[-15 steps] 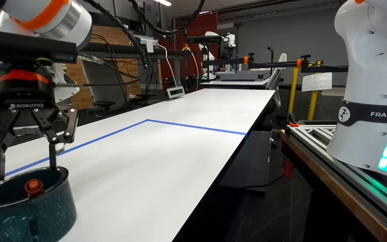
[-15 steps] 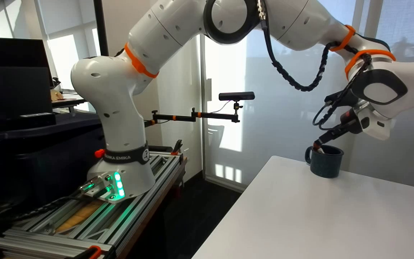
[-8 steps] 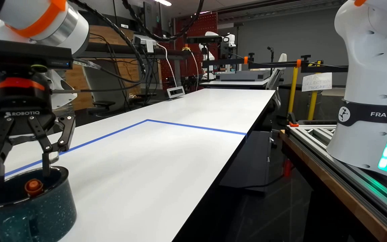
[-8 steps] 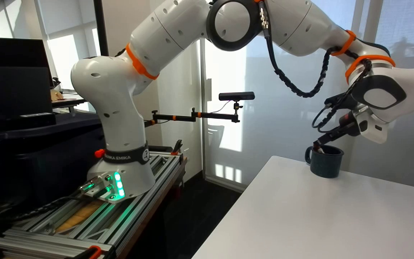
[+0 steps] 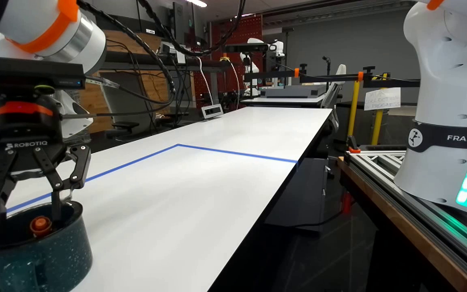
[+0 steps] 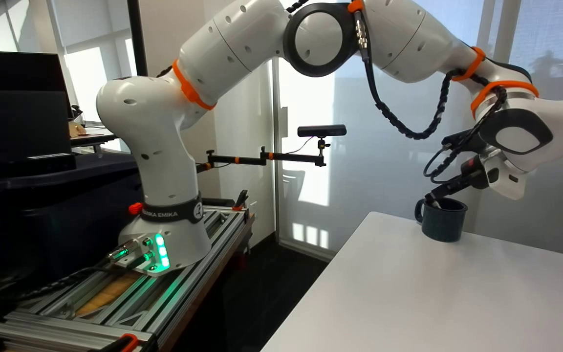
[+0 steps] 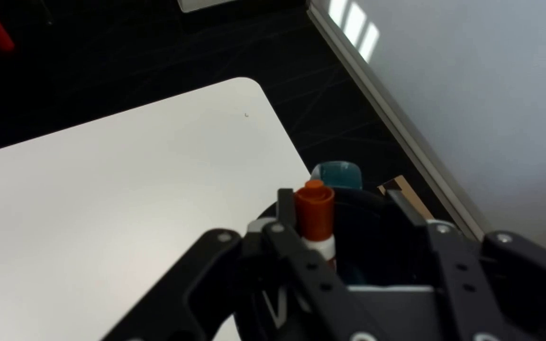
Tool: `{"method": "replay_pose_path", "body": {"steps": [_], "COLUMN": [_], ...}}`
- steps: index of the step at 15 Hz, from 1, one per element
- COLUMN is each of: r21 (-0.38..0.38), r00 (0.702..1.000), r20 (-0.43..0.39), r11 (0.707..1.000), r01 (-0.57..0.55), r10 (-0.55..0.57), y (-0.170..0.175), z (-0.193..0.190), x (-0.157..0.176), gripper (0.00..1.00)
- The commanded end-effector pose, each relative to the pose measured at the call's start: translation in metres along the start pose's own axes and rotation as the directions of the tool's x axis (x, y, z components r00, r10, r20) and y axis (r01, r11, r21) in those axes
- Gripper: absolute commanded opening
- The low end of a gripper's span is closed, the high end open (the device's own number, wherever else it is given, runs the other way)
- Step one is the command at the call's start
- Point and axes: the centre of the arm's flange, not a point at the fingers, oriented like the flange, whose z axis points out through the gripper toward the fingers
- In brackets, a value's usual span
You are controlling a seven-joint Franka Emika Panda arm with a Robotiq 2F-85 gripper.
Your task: Remove the red marker from the green mug.
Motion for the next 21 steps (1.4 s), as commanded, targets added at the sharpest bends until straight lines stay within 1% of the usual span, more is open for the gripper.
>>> {"method": "replay_pose_path", "body": {"steps": [1,2,3,4,5,8,9,13,17,18,21], "r21": [-0.002,-0.003,-0.004,-0.004,-0.004,-0.004,-0.002,-0.009,-0.005,0.000,0.036], "r00": [1.000,0.999,0.999,0.999,0.999,0.999,0.999,0.995,0.989,0.988,0.990], "r20": [0.026,0.027,0.031,0.032,0.033,0.040,0.043,0.086,0.136,0.141,0.120], "r11": [1.000,1.000,1.000,1.000,1.000,1.000,1.000,0.999,0.998,0.998,0.996], "r01": [-0.017,-0.017,-0.019,-0.018,-0.019,-0.023,-0.025,-0.044,-0.059,-0.063,-0.078], "r10": [0.017,0.017,0.019,0.018,0.019,0.023,0.025,0.045,0.059,0.062,0.073], "y": [-0.014,-0.014,-0.015,-0.015,-0.015,-0.015,-0.014,-0.007,0.002,0.006,0.016], "z": [-0.002,-0.002,-0.001,-0.001,0.000,-0.001,-0.003,-0.013,-0.035,-0.043,-0.066], "x": [0.002,0.002,0.002,0.002,0.001,0.001,0.000,-0.019,-0.046,-0.053,-0.066], "gripper": [0.37,0.30,0.26,0.25,0.17,0.02,0.05,0.05,0.05,0.05,0.05]}}
